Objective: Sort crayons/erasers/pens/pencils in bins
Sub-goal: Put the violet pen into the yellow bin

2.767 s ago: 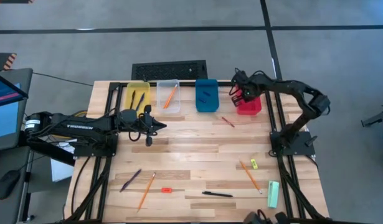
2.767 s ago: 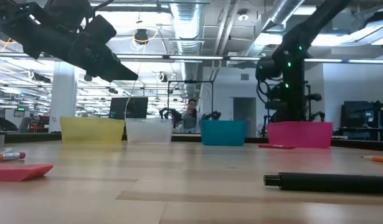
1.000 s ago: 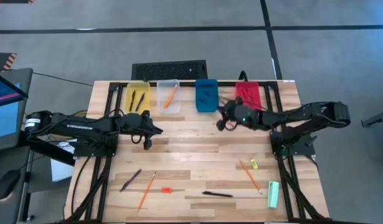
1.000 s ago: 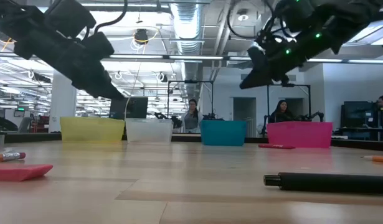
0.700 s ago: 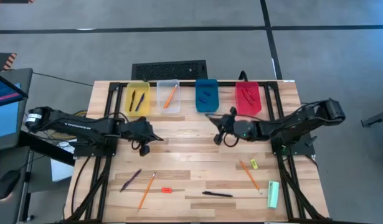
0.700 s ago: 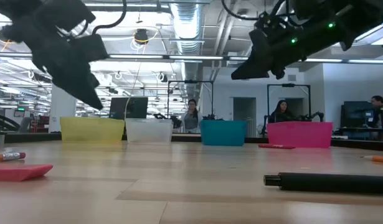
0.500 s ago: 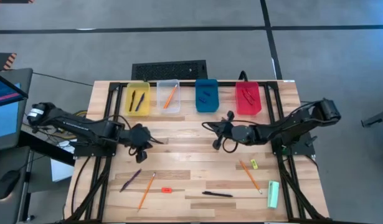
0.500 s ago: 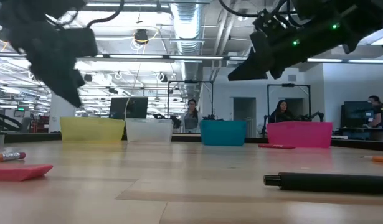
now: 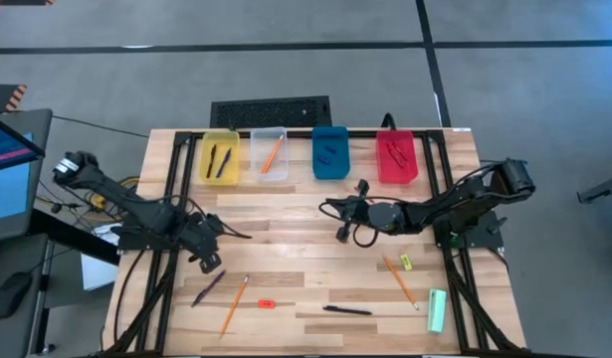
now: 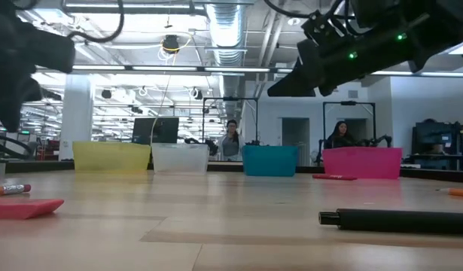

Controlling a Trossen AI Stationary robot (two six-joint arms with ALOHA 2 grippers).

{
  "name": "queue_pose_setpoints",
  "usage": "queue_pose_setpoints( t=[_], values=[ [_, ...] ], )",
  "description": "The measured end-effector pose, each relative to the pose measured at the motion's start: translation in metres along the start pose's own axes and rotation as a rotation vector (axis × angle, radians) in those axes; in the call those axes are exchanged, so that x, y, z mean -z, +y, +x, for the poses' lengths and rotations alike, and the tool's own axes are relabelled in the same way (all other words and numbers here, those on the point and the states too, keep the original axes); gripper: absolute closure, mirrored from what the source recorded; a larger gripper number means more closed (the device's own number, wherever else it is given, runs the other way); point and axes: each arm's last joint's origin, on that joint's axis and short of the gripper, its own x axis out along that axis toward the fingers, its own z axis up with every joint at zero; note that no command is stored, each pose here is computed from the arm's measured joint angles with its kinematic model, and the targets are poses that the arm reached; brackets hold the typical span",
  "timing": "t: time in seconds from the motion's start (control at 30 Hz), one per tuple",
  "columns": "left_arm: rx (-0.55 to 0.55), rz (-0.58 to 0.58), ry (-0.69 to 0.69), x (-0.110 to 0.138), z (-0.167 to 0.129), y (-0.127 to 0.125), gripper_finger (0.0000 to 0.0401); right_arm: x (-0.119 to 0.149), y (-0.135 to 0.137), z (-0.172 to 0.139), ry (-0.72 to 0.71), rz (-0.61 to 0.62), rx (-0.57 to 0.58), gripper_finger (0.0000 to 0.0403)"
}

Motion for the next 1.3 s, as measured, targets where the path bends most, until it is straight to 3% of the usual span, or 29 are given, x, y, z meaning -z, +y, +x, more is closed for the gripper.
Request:
queue_pose_setpoints(
  t=[0.3,0.5,0.67,1.07,1.3],
  values=[
    [-0.027,-0.020,0.089,0.014,0.002,-0.008,0.0313,0.000,-0.005,0.003,0.001,-0.001,0.020,0.0397],
    [-0.060,0.011,0.195,0.019,0.024,-0.022,0.0242,0.000,-0.005,0.003,0.003,0.001,0.012,0.0400],
    [-0.028,0.019,0.253,0.020,0.042,-0.035,0.0210,0.000,-0.004,0.003,0.003,0.002,-0.006,0.0398],
    [-0.010,-0.038,0.211,0.018,0.056,-0.045,0.0203,0.000,-0.004,0.003,0.003,0.003,-0.009,0.0398],
    [-0.106,-0.021,0.263,0.021,0.072,-0.045,0.0233,0.000,-0.004,0.003,0.003,0.004,-0.009,0.0400]
  ],
)
